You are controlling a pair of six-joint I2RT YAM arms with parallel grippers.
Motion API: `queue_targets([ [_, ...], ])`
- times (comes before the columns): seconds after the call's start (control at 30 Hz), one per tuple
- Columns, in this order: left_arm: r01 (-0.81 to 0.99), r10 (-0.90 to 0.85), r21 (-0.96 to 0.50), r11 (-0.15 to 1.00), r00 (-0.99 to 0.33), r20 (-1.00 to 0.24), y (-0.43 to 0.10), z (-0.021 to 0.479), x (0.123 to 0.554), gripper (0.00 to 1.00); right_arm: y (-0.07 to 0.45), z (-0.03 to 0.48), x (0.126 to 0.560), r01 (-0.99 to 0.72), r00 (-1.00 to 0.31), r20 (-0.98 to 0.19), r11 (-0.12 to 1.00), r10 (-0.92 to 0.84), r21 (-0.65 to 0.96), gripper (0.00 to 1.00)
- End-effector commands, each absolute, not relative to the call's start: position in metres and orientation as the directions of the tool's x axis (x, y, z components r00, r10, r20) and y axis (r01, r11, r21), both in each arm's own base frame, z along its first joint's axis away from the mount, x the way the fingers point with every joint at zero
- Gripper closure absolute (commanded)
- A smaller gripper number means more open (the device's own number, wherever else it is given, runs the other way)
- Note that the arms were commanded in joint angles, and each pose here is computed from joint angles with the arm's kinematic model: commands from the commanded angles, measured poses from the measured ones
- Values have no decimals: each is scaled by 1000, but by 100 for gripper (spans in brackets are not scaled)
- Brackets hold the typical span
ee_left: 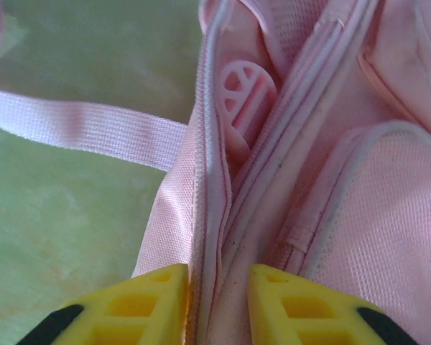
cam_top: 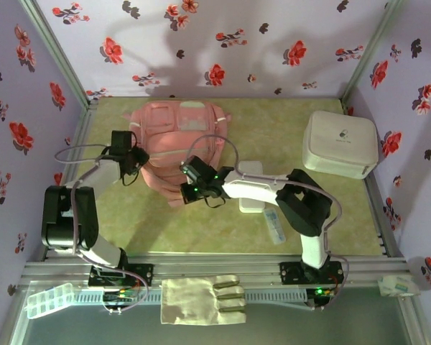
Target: Pack the student bag
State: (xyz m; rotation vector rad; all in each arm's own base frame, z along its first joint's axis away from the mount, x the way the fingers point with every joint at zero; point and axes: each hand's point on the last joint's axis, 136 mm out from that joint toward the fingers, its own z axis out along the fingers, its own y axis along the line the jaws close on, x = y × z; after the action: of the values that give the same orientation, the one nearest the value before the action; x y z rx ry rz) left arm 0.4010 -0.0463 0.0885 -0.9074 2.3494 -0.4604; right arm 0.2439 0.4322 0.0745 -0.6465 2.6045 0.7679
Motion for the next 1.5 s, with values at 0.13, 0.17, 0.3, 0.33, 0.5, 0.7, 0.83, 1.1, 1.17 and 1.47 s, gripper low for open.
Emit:
queue_targets([
  [0.13,-480,-688,-516,709,-631,-358,-32,109,382,49,471,93,251,-512,-838,-475,688,-269,514,99],
  [0.17,-473,-688,-528,706,-634,-353,-33,112,376,45,472,92,253,-505,-841,-474,691,-260,517,99],
  [0.3,-457,-718,-606,651,-630,-297,-46,118,348,33,472,86,255,-495,-845,-469,704,-255,510,99],
  [0.33,-451,-728,-634,629,-628,-276,-51,118,343,32,472,86,257,-494,-845,-471,707,-253,507,99],
  [0.5,-458,-734,-672,582,-651,-193,-75,106,316,31,473,84,259,-481,-849,-473,713,-234,510,98],
  [0.7,-459,-705,-653,603,-690,-166,-91,89,305,31,470,81,257,-476,-852,-469,716,-232,510,98],
  [0.83,-470,-686,-624,625,-712,-151,-96,76,304,32,469,80,257,-477,-852,-468,718,-235,507,98],
  [1.1,-518,-688,-520,679,-697,-204,-83,63,306,35,464,76,256,-474,-852,-465,731,-240,492,98],
  [1.17,-516,-681,-508,690,-701,-213,-82,62,307,36,464,75,256,-477,-851,-464,731,-245,488,98],
  [1.47,-527,-661,-445,724,-716,-226,-75,53,308,57,445,71,258,-488,-832,-476,784,-285,384,98],
])
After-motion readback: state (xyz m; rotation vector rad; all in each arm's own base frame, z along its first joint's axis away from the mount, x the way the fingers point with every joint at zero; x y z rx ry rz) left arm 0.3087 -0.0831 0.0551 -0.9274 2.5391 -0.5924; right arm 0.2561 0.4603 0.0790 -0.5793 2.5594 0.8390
